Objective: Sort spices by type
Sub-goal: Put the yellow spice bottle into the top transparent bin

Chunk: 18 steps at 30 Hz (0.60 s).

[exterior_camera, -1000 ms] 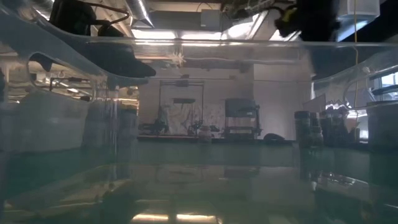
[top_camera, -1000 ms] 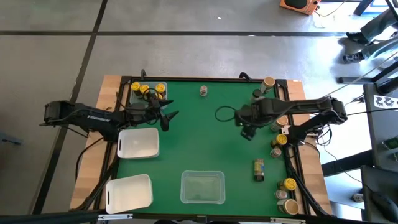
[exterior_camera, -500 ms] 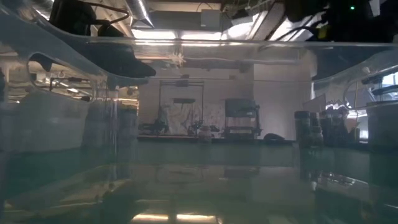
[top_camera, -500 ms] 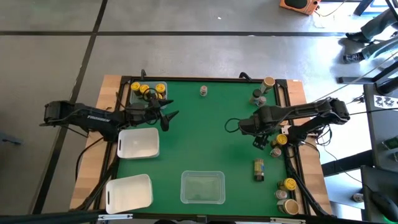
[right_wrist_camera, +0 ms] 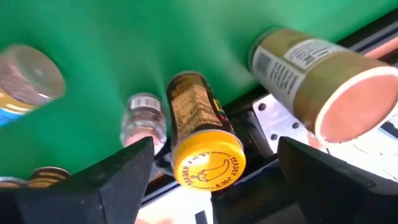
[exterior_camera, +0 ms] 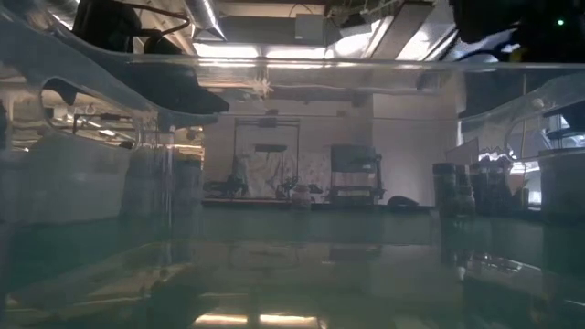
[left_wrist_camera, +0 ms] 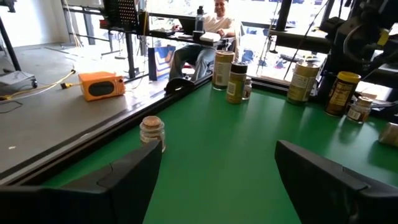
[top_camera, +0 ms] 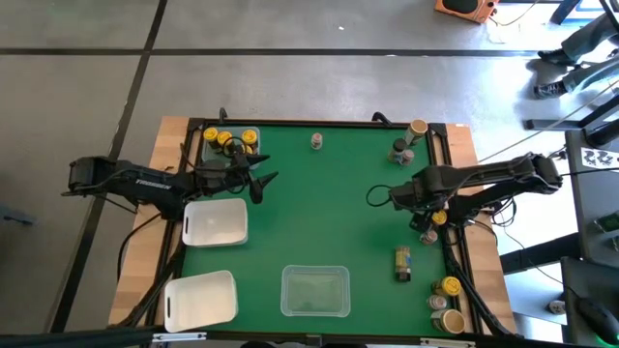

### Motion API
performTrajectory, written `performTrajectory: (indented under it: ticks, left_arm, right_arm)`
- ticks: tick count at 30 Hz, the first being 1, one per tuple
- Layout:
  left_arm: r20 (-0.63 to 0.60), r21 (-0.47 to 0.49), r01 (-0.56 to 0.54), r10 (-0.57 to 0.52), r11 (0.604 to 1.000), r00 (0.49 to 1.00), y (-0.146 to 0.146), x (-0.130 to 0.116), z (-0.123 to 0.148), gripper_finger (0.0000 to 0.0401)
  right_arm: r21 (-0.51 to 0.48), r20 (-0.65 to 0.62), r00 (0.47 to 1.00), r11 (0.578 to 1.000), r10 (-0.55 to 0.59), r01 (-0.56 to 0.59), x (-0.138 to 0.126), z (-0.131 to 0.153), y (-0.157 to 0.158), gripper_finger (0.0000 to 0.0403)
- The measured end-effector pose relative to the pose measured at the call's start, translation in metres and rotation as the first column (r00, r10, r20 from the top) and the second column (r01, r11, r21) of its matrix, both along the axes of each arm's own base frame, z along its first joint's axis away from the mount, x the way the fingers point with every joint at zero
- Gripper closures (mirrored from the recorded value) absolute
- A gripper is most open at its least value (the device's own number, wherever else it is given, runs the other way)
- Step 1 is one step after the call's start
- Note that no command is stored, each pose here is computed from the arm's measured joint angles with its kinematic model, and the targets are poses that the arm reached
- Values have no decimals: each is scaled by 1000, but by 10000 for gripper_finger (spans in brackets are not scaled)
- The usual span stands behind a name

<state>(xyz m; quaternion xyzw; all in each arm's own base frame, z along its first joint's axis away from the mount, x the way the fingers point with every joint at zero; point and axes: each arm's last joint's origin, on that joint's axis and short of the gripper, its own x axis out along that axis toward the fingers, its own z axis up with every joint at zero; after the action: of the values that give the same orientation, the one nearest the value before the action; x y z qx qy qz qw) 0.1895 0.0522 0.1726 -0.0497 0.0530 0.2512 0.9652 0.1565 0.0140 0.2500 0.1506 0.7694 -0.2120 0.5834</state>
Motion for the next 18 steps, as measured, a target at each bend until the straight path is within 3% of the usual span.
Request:
performTrajectory:
  ticks: [6,18]
  left_arm:
    - [0,0,-4,4,1000,1000,1,0,0,89]
    - [0,1,-4,4,1000,1000,1,0,0,89]
  right_arm:
    - [64,-63,998,998,13,-9,-6,-13,1,63]
    - [76,-107,993,996,44,-36,-12,-25,1,63]
